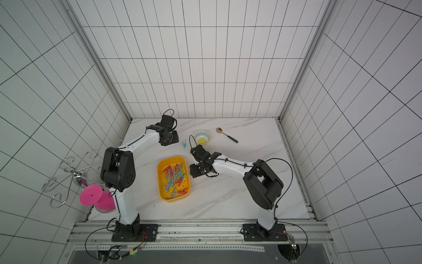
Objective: Put the clothespins into the storage box
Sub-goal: Move the storage box to the center of the board, then pick up the clothespin from the center of the board.
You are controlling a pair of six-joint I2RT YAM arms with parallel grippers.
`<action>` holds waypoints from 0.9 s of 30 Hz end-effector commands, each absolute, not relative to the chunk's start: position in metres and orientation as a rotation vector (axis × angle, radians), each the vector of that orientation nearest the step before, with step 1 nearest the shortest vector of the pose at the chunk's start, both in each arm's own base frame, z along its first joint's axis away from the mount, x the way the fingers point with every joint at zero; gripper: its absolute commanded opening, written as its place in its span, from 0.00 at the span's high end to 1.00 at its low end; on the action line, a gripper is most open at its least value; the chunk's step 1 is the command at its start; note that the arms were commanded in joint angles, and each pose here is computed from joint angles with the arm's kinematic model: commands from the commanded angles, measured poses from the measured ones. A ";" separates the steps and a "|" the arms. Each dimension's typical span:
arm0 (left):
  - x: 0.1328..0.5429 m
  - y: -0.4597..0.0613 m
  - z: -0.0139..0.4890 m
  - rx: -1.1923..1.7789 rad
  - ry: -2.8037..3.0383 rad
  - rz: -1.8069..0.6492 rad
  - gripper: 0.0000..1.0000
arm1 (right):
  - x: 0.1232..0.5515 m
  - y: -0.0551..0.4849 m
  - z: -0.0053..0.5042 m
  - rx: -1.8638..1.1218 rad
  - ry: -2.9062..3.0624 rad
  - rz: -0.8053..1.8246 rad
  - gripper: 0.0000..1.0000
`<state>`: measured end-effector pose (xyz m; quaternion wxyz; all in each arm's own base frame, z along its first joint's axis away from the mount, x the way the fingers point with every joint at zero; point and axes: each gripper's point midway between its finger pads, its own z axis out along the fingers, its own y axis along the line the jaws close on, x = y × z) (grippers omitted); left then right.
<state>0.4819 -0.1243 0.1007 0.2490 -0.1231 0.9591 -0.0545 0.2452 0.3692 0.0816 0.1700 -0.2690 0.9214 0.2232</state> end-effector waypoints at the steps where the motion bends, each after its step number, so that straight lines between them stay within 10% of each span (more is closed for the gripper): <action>1: 0.491 -0.134 0.090 -0.231 2.644 -0.170 0.50 | 0.263 0.328 0.103 -0.616 2.599 0.561 0.51; 27: 0.533 -0.160 0.027 -0.196 2.708 -0.190 0.67 | 0.285 0.286 0.107 -0.566 2.599 0.545 0.50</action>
